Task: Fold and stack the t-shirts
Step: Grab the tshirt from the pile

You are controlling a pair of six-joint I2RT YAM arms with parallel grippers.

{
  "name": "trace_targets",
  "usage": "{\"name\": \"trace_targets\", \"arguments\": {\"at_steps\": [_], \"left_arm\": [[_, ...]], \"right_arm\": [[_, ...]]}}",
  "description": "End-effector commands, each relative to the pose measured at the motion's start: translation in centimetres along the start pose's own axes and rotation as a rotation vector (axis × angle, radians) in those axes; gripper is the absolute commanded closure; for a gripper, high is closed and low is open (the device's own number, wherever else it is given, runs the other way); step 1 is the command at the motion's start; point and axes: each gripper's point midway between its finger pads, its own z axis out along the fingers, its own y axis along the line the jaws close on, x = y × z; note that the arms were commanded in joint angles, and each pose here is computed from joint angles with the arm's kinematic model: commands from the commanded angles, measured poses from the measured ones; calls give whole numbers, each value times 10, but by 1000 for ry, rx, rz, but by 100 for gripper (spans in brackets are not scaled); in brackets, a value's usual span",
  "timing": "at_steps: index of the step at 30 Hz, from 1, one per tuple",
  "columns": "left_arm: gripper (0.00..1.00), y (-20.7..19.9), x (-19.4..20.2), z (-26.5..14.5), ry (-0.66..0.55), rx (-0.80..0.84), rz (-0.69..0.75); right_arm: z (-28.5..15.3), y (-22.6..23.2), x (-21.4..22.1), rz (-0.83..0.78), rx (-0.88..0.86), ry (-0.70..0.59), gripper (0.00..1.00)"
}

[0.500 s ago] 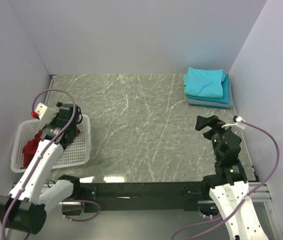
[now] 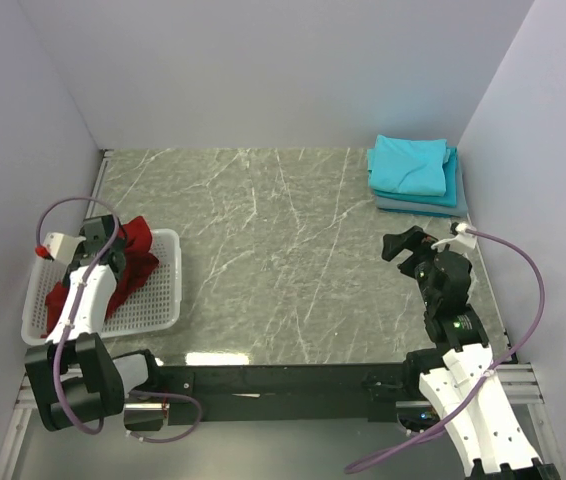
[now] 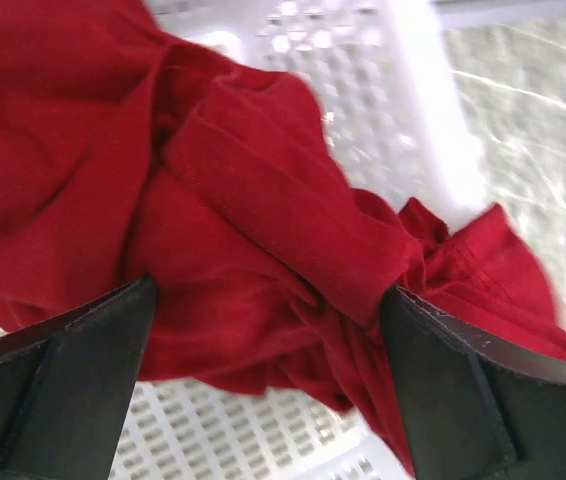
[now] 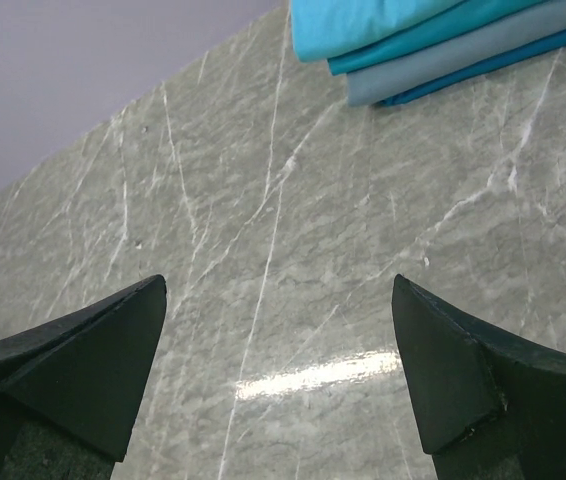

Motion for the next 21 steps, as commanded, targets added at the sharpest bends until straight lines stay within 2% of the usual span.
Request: {"name": "trace_targets", "arguments": {"at_steps": [1,4,7,8,11,12,14,16,17,21], "left_arm": [[2,12,3,18,22,-16,-15],[9,19,7,30,39,-34,-12],[25,22,17,37,70,-34,7],[33,20,17,38,68,-26,6],[45,21,19,41,75,-28,22],[53,20,18,40,73,-24,23],[63,16,17,38,69,6,25],[93,10,10,32,57,44,10],[99,10,9,28,55,46,-3],[99,-3,-21,-1,-12,138,-97]], "right_arm": [[2,9,-11,-9,-33,-39,0],[3,6,-9,-9,-19,-35,0],[5,5,-8,-7,-19,-35,0],[5,5,-8,-8,-17,-35,0],[6,4,-7,-11,-8,-28,0],[6,3,-8,-10,-4,-30,0],[5,4,-8,-9,-6,-29,0],[4,4,-8,-8,-9,-34,0],[4,4,-8,-11,-12,-34,1],[2,5,-11,-11,-20,-45,1]]}}
